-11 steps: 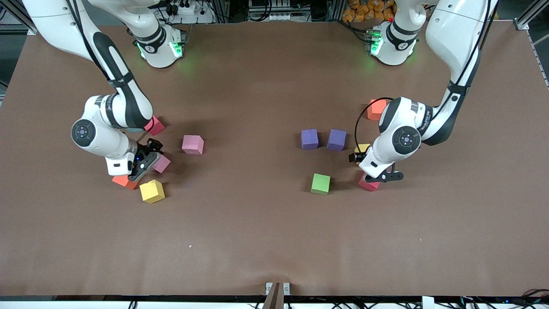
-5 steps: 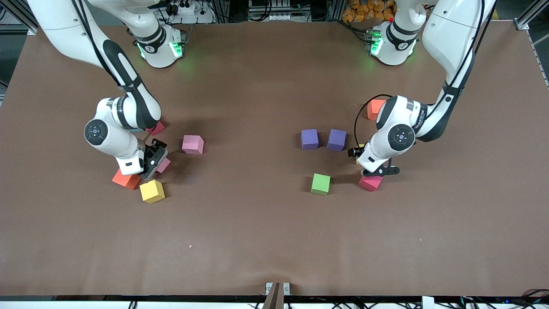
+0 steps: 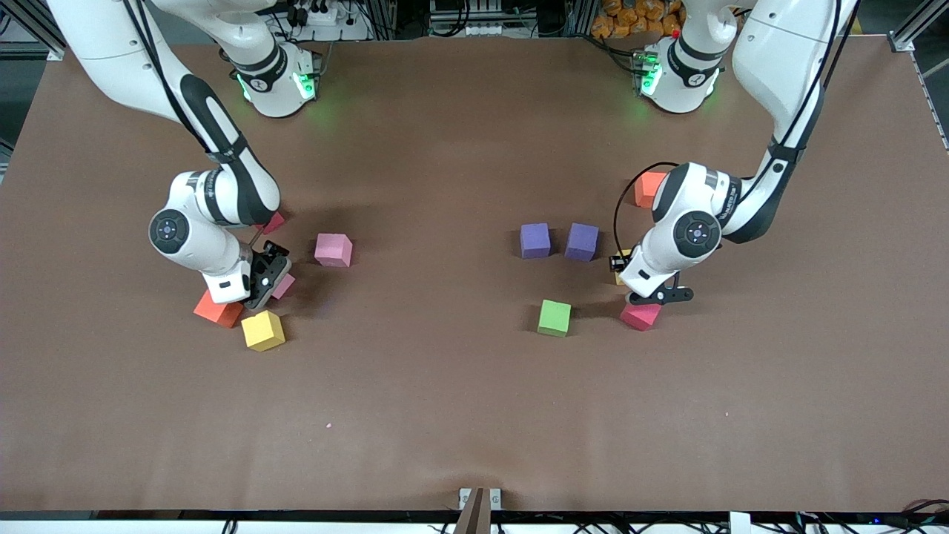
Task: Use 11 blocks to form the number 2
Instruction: 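Grasp the yellow cube with the left gripper and lift it, then place the yellow cube at the table center with the left gripper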
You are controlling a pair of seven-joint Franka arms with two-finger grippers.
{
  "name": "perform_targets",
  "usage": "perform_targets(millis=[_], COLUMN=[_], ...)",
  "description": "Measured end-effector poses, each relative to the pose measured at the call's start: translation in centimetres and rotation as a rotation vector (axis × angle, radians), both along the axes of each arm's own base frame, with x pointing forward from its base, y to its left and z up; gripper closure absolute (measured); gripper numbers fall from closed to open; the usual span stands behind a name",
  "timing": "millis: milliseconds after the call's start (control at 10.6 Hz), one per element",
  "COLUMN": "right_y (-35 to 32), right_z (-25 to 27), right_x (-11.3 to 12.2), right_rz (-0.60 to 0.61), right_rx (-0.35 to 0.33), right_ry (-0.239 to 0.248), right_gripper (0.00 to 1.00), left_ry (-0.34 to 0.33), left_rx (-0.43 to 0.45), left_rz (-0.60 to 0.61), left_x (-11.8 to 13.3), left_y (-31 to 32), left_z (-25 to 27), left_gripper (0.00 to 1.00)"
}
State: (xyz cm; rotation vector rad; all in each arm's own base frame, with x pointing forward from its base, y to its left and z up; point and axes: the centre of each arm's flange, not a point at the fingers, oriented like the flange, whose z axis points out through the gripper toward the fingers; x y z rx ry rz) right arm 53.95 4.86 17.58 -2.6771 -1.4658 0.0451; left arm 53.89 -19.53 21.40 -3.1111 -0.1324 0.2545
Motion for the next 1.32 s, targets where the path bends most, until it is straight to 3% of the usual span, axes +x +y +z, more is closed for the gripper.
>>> perform_targets(millis=[189, 283, 471, 849, 1320], right_y=[0.2, 0.2, 0.0, 0.0, -0.1], right_z=[0.5, 1.1, 3.4, 10.6, 13.9], right_x=[0.5, 0.9, 2.4, 5.3, 6.7], right_rz=[0.001, 0.002, 0.001, -0.023, -0.087], right_rx=[0.002, 0.004, 0.010, 0.021, 0.019], right_ry=[-0.006, 0.004, 0.031, 0.017, 0.035], right_gripper=[0.37, 0.40, 0.40, 0.40, 0.40], left_ry=[-0.035, -0.048, -0.070, -0.092, -0.004], left_rx=[-0.001, -0.003, -0.017, -0.072, -0.093], left_rz=[0.025, 0.036, 0.040, 0.030, -0.046], left_x=[-0.1, -0.7, -2.4, -6.0, -15.2], left_y=[-1.4, -2.9, -7.1, -16.6, -31.4], left_z=[3.1, 4.6, 7.4, 10.2, 5.8], left_gripper=[0.42, 0.42, 0.45, 0.45, 0.45])
